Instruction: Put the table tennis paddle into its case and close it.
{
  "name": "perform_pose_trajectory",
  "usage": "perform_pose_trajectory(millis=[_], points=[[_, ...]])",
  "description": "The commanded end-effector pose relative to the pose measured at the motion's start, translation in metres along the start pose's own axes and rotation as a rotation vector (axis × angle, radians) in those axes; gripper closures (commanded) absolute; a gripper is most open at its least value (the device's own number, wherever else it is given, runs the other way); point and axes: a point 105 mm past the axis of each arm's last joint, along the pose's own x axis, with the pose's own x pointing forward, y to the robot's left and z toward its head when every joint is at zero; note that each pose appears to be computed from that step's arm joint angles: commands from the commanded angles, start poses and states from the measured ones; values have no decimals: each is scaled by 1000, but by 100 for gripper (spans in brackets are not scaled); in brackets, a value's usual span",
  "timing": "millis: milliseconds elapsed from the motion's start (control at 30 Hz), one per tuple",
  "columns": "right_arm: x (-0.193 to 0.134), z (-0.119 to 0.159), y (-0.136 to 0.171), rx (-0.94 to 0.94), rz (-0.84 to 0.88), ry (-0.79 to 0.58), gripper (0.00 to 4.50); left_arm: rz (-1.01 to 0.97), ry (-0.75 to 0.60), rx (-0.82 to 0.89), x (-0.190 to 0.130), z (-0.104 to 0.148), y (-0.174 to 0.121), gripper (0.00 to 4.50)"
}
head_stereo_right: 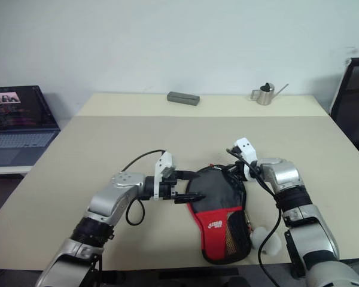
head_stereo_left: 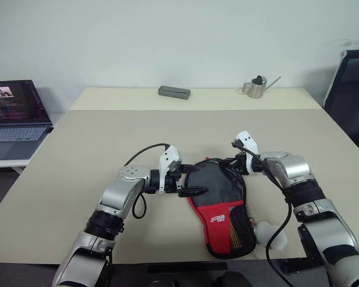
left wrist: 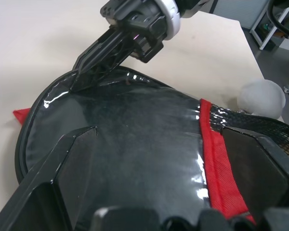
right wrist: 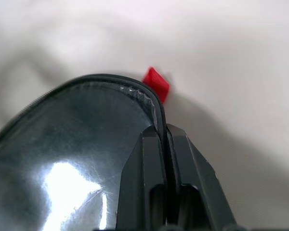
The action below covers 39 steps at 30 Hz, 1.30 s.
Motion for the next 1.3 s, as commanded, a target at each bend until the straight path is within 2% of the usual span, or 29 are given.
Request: perform_pose_trajectory(millis=[33,233,467,567,933,1067,1300], points=[[-7,24,-12,-48,-68,-57,446,-12,-22,52,2,10,-4,0],[-12,24,-25,-43,-120,-57,446,-18,-20,54,4,10,-6,0],[-9,24,-19,-21,-98,-56,446,-17,-19,54,6,9,-5,0],[-8,24,-18,2,-98,-66,376,-19,-17,56,7,8,-6,0],[-40,39,-22,5,-111,-135,2,-17,-5,73,7,6,-6,0],[-80,44,-1,-72,6,-165,2,-44,10,101,11,6,-9,0],[-136,16,37,-147,139,-96,2,-147,43,173,26,11,-20,0]])
